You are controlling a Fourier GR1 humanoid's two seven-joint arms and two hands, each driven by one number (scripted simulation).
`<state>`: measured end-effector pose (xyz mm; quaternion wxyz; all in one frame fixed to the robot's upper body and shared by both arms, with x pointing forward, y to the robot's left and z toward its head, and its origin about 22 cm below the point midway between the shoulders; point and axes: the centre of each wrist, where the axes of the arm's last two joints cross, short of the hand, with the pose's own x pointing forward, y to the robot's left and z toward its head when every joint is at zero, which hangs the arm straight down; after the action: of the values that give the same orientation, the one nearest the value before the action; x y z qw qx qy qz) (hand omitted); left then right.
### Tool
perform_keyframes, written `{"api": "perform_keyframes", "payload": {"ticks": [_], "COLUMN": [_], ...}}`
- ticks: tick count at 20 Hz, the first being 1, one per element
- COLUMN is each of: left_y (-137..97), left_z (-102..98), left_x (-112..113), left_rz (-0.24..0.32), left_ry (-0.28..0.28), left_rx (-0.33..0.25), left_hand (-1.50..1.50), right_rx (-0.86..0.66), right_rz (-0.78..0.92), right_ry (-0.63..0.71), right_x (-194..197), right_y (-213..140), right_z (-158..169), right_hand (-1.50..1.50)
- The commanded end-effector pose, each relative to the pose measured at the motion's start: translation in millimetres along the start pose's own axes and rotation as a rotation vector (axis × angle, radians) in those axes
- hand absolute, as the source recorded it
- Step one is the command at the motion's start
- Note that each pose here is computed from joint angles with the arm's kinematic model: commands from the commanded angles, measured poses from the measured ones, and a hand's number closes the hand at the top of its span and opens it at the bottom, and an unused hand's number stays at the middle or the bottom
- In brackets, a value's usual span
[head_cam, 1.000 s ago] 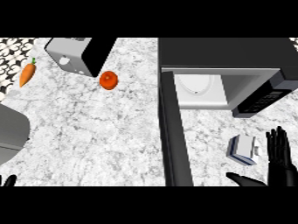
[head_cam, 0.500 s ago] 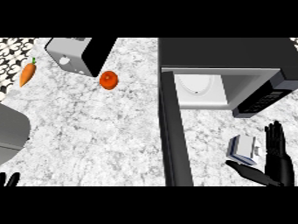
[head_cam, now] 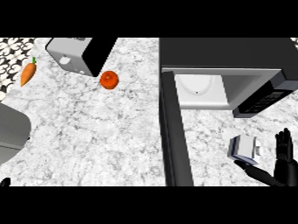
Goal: Pick up the milk, place it into the microwave and close the microwave
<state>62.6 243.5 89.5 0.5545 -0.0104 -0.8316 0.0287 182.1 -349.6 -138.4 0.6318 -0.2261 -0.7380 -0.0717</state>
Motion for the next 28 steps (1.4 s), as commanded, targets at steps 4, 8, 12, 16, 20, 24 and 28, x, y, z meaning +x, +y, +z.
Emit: {"api": "perform_keyframes", "payload": {"ticks": [4, 8, 12, 16, 20, 24, 28], "left_y": [-3, -5, 8, -6, 12, 10, 0], "left_z": [-6, -2, 1, -8, -6, -6, 4], "left_x": [-15, -2, -11, -7, 2, -9, -6], "left_rz": [0.012, 0.019, -0.005, 0.026, 0.019, 0.013, 0.036], "left_ry": [-0.005, 0.022, 0.014, 0.010, 0.029, 0.023, 0.035], "left_rx": [0.006, -0.011, 0.003, 0.014, 0.003, 0.030, -0.004], "left_hand": [-1.50, -1.50, -1.50, -1.50, -1.50, -1.50, -1.50], "right_rx": [0.232, 0.392, 0.332, 0.143, 0.148, 0.199, 0.319], "right_rz": [-0.258, -0.387, -0.354, -0.140, -0.286, -0.293, -0.307], "right_ry": [0.038, -0.014, -0.108, -0.200, -0.204, -0.257, -0.259], "right_x": [-18, -15, -16, -2, 8, 28, 27], "right_y": [3, 7, 26, 31, 37, 53, 3], "right_z": [17, 8, 2, -17, -12, -7, -27], "right_hand": [-1.50, -1.50, 1.50, 1.50, 1.50, 1.50, 1.50]}}
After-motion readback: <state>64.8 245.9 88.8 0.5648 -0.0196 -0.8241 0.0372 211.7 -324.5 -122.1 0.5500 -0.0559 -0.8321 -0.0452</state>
